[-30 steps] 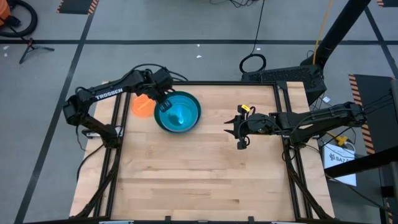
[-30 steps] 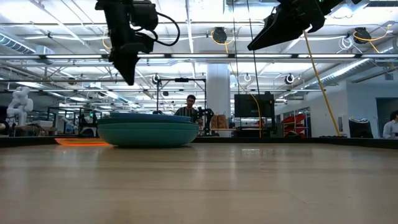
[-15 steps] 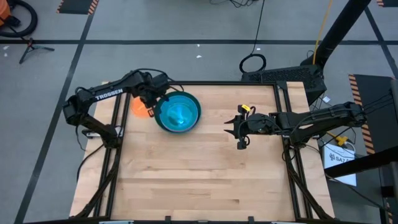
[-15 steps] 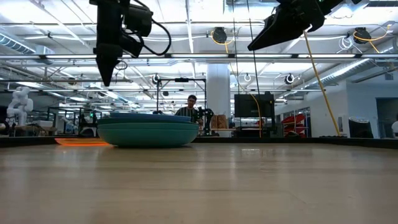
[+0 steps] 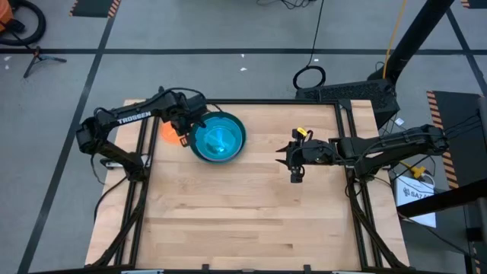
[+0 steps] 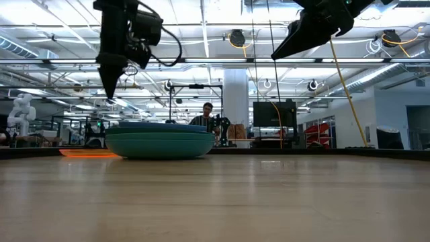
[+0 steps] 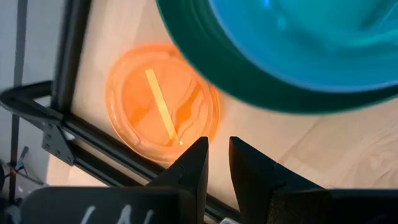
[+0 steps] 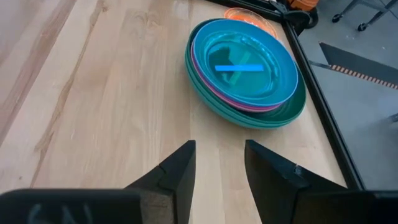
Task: Stack plastic plates
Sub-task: Stack the small orange plate on top of the small blue plate
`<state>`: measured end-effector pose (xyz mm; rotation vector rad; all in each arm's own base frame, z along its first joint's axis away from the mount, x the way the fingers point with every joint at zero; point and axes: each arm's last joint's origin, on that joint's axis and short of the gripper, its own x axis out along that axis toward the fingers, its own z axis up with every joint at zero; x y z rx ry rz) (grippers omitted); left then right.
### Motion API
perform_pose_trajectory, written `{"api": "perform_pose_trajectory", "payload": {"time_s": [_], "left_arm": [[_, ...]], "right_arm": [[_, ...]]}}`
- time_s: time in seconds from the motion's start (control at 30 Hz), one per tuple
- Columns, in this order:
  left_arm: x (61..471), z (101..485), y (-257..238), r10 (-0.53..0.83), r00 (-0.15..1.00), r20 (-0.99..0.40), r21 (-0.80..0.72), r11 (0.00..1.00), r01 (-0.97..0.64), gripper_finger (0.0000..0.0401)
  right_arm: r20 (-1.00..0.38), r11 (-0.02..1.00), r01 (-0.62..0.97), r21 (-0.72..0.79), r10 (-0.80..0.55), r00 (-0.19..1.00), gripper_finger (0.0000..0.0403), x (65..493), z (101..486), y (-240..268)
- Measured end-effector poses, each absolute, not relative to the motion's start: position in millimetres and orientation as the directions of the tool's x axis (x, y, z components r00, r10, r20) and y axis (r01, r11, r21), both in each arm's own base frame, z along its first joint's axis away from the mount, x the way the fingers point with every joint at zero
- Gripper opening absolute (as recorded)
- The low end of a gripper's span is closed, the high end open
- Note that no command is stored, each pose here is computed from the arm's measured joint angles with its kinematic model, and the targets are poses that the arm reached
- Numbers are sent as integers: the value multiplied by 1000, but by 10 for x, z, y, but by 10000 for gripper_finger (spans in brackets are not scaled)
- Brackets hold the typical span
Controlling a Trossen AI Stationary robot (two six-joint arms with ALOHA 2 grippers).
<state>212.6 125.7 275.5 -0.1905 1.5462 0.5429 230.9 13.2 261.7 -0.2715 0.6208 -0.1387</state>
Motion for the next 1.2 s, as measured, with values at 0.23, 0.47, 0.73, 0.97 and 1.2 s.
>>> {"api": "perform_pose_trajectory", "payload": {"time_s": [0.23, 0.47, 0.73, 0.97, 1.2], "left_arm": [[1933, 2315, 1203, 172, -135, -976, 214, 881, -421, 72], [1828, 1926, 1153, 155, -163, -974, 201, 927, -318, 72], [1781, 1708, 1142, 165, -130, -978, 186, 969, -165, 72], [1714, 1636, 1211, 166, -124, -978, 186, 969, -163, 72], [1647, 1538, 1264, 177, -110, -978, 197, 958, -208, 72]], "right_arm": [[-555, 956, 49, -289, -209, 805, 132, 2309, 2616, 132], [-552, 956, 50, -289, -209, 807, 132, 2311, 2619, 132], [-552, 956, 49, -290, -209, 807, 132, 2311, 2619, 132], [-552, 955, 48, -292, -209, 807, 132, 2311, 2619, 132], [-552, 955, 48, -292, -209, 807, 132, 2311, 2618, 132]]}}
